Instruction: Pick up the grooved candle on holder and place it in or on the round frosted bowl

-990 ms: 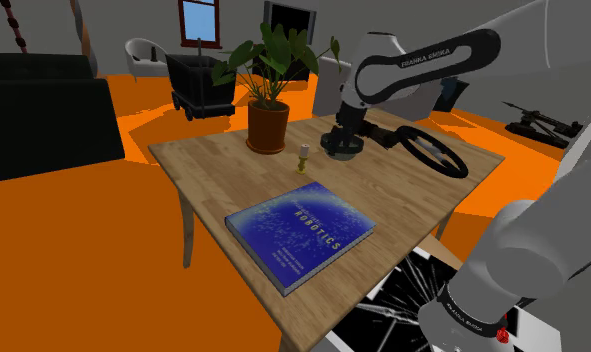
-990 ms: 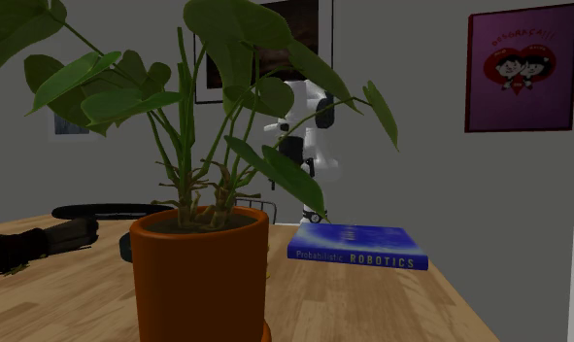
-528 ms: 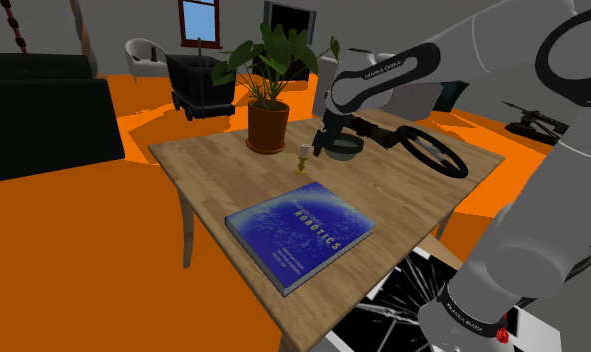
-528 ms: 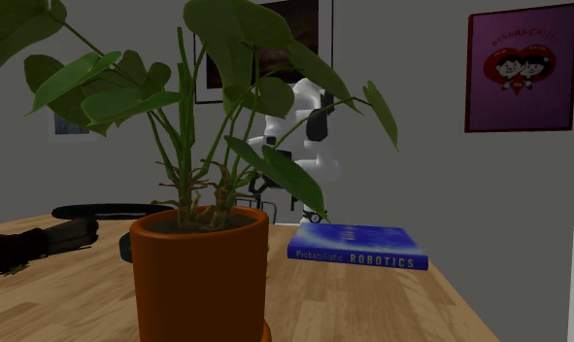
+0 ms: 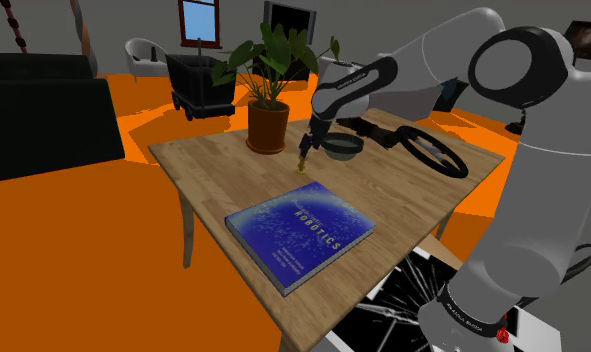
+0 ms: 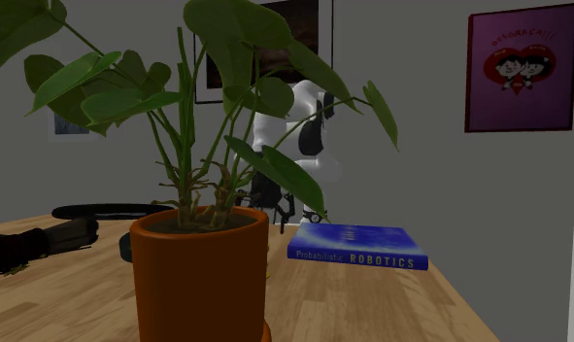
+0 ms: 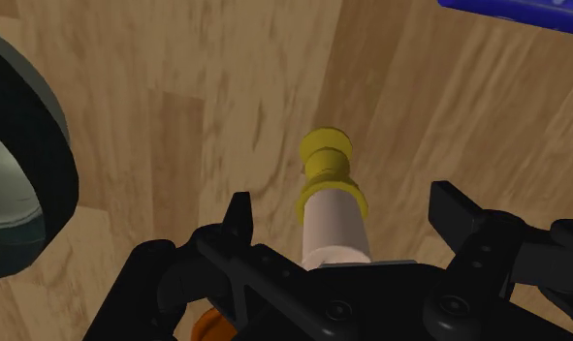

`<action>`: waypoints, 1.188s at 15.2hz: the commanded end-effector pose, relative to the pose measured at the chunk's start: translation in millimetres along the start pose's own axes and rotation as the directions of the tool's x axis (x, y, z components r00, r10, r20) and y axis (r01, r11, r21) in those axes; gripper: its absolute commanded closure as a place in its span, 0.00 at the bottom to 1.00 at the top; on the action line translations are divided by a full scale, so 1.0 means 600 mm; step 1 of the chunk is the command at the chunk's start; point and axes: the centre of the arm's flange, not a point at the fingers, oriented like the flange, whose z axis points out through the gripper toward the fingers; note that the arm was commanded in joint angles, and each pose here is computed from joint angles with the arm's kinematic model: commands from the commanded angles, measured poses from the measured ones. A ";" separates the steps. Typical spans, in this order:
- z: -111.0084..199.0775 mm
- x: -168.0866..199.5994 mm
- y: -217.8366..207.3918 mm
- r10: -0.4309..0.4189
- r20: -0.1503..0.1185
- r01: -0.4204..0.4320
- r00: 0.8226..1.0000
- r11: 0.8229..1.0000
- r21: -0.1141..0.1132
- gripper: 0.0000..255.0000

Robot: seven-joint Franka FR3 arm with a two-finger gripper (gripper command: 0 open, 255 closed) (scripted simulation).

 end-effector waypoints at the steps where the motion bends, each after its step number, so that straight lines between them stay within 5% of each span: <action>1: 0.018 0.002 0.002 -0.001 -0.001 0.001 1.000 1.000 0.000 0.00; 13: 0.050 0.002 0.002 -0.001 -0.001 0.001 1.000 1.000 0.000 0.00; 14: 0.050 0.002 0.002 -0.001 -0.001 0.001 1.000 1.000 0.000 1.00; 18: 0.050 0.002 0.001 -0.001 -0.001 0.001 1.000 1.000 0.000 1.00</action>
